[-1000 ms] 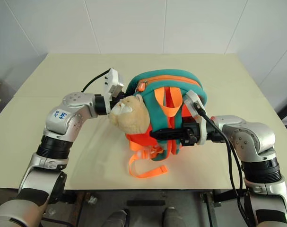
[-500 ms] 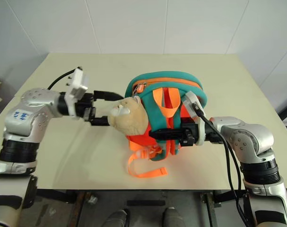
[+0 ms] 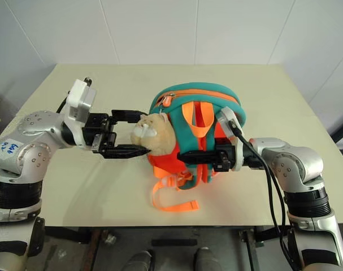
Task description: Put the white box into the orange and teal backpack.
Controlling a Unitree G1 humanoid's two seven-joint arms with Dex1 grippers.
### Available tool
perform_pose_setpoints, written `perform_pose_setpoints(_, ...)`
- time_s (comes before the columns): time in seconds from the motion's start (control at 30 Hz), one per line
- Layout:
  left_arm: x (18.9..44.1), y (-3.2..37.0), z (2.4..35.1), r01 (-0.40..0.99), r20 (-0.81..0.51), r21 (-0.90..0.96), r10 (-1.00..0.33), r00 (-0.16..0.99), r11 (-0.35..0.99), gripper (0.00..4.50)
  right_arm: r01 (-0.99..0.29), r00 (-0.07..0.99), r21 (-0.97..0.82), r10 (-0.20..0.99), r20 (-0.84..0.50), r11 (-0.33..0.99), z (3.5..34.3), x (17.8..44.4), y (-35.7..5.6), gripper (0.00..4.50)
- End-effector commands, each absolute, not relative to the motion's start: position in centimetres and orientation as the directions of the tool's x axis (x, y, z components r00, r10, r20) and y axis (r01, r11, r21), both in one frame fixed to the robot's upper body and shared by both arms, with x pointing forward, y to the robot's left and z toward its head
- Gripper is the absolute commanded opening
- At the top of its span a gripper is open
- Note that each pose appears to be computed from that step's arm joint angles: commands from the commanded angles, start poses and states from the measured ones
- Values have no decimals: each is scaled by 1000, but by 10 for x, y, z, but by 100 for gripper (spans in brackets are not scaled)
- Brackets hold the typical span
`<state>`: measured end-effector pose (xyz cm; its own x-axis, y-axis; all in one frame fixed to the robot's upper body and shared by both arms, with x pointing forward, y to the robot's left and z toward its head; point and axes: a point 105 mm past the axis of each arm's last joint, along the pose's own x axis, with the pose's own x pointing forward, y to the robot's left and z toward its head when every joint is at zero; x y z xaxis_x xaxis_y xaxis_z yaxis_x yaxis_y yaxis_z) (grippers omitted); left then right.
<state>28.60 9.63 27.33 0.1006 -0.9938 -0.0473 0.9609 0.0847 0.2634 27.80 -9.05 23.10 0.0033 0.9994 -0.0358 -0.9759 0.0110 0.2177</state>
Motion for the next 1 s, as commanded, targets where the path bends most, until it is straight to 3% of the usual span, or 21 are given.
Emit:
perform_pose_setpoints(0.03,283,89,274,943,-52,321,-992,111,89,449,-984,-22,177,1000,-22,-17,241,276,-88,0)
perform_pose_setpoints(0.07,282,86,273,939,-51,333,-993,108,85,449,-984,-22,177,1000,-22,-18,241,276,-87,0)
perform_pose_setpoints(0.17,284,83,275,925,-24,367,-993,119,102,394,-985,-22,173,1000,-22,-18,242,275,-88,0)
perform_pose_setpoints(0.47,288,108,309,883,30,434,-982,186,180,153,-986,-11,168,1000,-20,-7,242,276,-88,0)
perform_pose_setpoints(0.67,291,147,324,868,-5,429,-960,279,250,153,-986,18,166,1000,-11,19,241,276,-91,0)
perform_pose_setpoints(0.87,313,182,286,851,-170,415,-892,419,320,153,-985,37,167,999,-1,37,239,275,-91,0)
perform_pose_setpoints(1.0,330,186,250,858,-210,380,-870,445,347,153,-985,49,168,999,11,46,239,274,-91,0)
